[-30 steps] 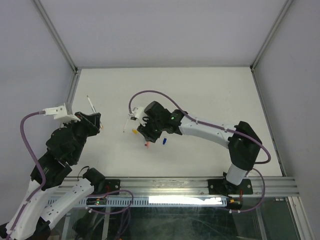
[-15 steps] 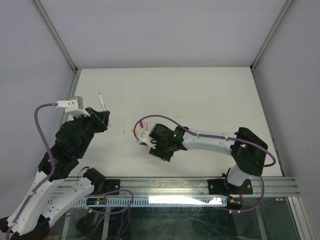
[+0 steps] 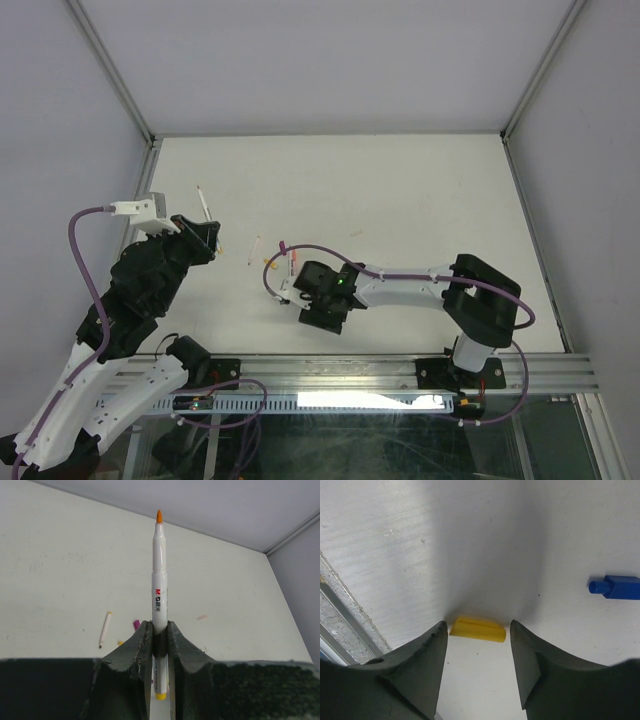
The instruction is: Insert the pens into the pen caps
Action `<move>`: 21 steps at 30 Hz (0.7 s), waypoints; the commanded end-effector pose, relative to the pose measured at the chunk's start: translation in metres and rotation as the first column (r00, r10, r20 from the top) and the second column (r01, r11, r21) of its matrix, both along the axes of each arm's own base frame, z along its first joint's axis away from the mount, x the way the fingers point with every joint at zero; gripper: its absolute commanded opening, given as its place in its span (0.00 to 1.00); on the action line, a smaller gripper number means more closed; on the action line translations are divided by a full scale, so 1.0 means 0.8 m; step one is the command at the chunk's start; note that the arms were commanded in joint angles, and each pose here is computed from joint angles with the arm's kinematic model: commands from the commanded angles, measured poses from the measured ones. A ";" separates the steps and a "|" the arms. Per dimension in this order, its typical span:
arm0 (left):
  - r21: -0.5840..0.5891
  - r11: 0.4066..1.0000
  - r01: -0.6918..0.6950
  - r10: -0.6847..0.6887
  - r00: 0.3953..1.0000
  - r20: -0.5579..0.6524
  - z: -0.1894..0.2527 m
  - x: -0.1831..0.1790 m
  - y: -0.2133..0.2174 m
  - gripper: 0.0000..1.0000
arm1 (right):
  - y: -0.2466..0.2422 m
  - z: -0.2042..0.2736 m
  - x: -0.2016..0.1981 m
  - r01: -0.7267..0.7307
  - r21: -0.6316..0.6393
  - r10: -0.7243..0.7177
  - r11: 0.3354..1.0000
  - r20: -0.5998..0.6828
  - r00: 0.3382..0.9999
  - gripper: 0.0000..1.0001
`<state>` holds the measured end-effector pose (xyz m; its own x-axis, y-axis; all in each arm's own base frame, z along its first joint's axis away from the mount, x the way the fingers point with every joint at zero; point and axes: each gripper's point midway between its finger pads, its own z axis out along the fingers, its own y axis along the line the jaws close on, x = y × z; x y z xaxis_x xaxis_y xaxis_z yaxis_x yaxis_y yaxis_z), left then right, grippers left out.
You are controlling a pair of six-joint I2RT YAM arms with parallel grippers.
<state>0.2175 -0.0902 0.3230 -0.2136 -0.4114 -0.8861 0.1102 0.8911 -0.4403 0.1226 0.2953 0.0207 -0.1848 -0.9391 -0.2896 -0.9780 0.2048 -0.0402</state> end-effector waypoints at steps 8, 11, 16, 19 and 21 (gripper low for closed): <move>-0.038 0.999 0.011 -0.009 0.999 0.054 0.021 0.002 -0.003 0.00 | 0.022 0.040 0.006 0.020 0.120 -0.026 0.993 0.048 0.998 0.66; -0.034 0.999 0.009 -0.008 0.999 0.054 0.022 0.003 -0.003 0.00 | 0.032 0.070 0.009 0.065 0.213 -0.080 0.975 0.061 0.995 0.67; -0.028 1.000 0.006 -0.004 0.998 0.055 0.024 0.005 -0.003 0.00 | 0.037 0.108 0.016 0.203 0.346 -0.229 0.916 0.038 0.973 0.67; -0.028 1.000 0.004 -0.002 0.999 0.053 0.023 0.005 -0.003 0.00 | 0.031 0.114 0.022 0.312 0.357 -0.332 0.880 -0.005 0.943 0.67; -0.027 1.000 0.005 -0.004 0.999 0.048 0.020 0.006 -0.004 0.00 | 0.028 0.117 0.027 0.391 0.360 -0.412 0.847 -0.018 0.911 0.66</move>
